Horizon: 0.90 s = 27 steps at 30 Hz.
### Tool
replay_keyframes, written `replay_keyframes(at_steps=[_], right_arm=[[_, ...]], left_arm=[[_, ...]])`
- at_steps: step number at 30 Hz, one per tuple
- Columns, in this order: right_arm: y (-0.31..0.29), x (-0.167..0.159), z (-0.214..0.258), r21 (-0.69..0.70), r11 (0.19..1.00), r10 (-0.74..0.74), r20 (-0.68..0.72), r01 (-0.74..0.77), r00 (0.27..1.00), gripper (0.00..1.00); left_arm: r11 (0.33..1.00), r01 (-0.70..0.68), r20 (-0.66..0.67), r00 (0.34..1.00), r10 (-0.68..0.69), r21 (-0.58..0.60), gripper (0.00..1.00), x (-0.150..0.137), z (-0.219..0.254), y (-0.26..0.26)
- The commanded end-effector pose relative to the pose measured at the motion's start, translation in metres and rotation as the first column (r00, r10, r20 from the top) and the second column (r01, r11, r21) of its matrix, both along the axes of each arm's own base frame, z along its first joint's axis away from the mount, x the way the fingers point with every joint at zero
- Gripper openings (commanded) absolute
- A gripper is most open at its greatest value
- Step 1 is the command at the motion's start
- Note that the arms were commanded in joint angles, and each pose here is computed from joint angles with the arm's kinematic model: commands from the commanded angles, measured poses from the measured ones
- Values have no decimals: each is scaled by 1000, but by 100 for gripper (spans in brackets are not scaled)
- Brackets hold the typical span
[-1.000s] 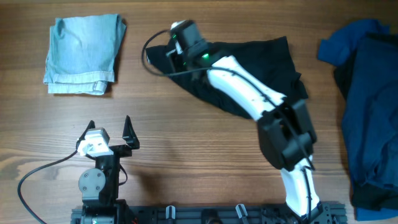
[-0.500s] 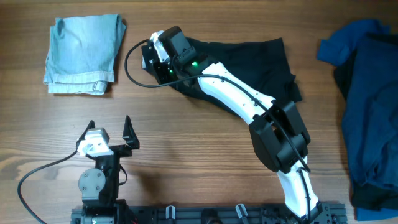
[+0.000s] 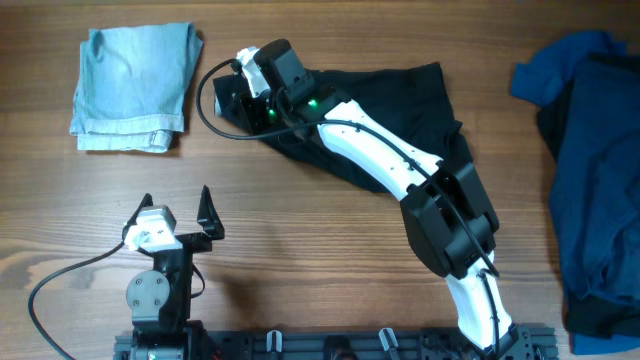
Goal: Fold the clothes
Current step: 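Lift the black trousers with the right gripper and drag them to table center, then grasp the trousers' top corners with left and right grippers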
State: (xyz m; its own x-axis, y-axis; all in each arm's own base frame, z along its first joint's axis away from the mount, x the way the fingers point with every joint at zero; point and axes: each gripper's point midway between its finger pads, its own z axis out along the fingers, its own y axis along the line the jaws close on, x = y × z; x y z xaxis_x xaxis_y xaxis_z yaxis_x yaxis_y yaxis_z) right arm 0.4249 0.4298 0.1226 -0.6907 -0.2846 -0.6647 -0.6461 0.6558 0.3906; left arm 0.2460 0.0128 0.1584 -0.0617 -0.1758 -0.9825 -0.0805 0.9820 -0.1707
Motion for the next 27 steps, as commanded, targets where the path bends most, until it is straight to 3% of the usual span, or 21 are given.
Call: replay_keyframes(at_steps=[1, 9, 15, 19, 27], right_arm=[[9, -7, 28, 54, 997, 59, 37, -61, 998, 82], [-22, 11, 54, 75, 997, 20, 44, -23, 999, 92], [-109, 37, 70, 19, 991, -132, -37, 133, 991, 93], [-168, 50, 64, -59, 966, -257, -90, 253, 962, 94], [-289, 59, 30, -304, 826, -531, -139, 474, 836, 95]], left_arm=[[1000, -2, -1, 1000, 2, 22, 100, 0, -1, 1], [1000, -2, -1, 1000, 2, 22, 100, 0, -1, 1], [1000, -2, -2, 1000, 2, 22, 100, 0, -2, 1], [1000, -2, -1, 1000, 2, 23, 100, 0, -1, 1], [997, -72, 58, 996, 70, 28, 100, 0, 13, 13]])
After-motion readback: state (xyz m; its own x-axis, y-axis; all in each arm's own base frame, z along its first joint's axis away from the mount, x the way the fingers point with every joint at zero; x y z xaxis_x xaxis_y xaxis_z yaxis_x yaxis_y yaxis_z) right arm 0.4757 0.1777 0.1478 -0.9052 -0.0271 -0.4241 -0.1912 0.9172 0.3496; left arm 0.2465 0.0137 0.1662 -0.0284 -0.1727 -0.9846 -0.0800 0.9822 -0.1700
